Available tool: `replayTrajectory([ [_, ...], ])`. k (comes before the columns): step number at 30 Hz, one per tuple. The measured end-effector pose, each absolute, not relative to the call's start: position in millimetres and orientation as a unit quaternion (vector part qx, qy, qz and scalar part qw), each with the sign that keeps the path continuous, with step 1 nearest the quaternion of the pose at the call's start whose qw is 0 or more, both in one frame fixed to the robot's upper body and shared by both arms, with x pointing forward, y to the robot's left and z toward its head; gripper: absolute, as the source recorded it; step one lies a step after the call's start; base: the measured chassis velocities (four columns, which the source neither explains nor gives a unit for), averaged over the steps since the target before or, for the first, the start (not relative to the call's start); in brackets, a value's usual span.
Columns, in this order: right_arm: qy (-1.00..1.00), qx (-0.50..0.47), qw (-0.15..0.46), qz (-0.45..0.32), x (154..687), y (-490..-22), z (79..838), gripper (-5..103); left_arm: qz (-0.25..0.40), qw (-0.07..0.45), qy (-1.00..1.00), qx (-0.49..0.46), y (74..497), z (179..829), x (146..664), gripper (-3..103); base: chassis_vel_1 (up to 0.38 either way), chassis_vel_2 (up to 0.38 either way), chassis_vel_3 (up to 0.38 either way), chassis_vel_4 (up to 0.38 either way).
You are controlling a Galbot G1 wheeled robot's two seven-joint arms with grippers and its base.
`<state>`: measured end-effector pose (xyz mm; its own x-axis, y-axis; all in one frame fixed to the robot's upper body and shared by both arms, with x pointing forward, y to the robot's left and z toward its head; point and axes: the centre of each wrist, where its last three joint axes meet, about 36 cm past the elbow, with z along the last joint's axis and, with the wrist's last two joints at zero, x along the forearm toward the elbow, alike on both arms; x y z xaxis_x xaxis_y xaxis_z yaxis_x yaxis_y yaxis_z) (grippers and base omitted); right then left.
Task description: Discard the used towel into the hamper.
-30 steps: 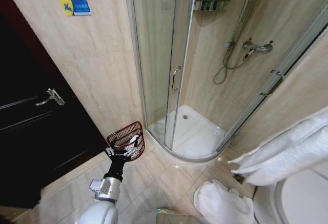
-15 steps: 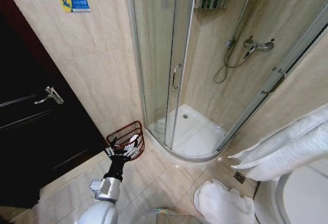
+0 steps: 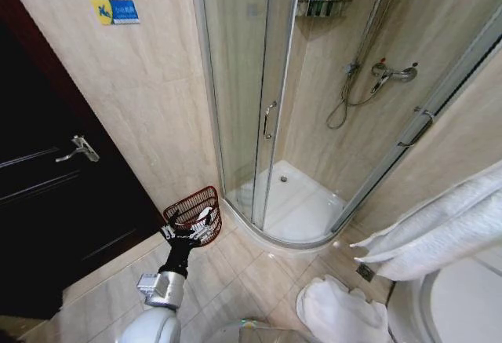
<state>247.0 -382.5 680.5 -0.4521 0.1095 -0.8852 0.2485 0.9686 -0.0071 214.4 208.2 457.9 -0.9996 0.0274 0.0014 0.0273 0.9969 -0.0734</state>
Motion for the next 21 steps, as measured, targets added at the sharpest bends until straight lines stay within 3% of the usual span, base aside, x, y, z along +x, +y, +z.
replayTrajectory([
  [21, 0.844, 0.097, 0.523, -0.072, 246.9, -382.9, 684.6, 13, 0.037, 0.001, -0.999, -0.014, 208.2, 457.9, 214.4, 100, 0.000, 0.000, 0.000, 0.000],
])
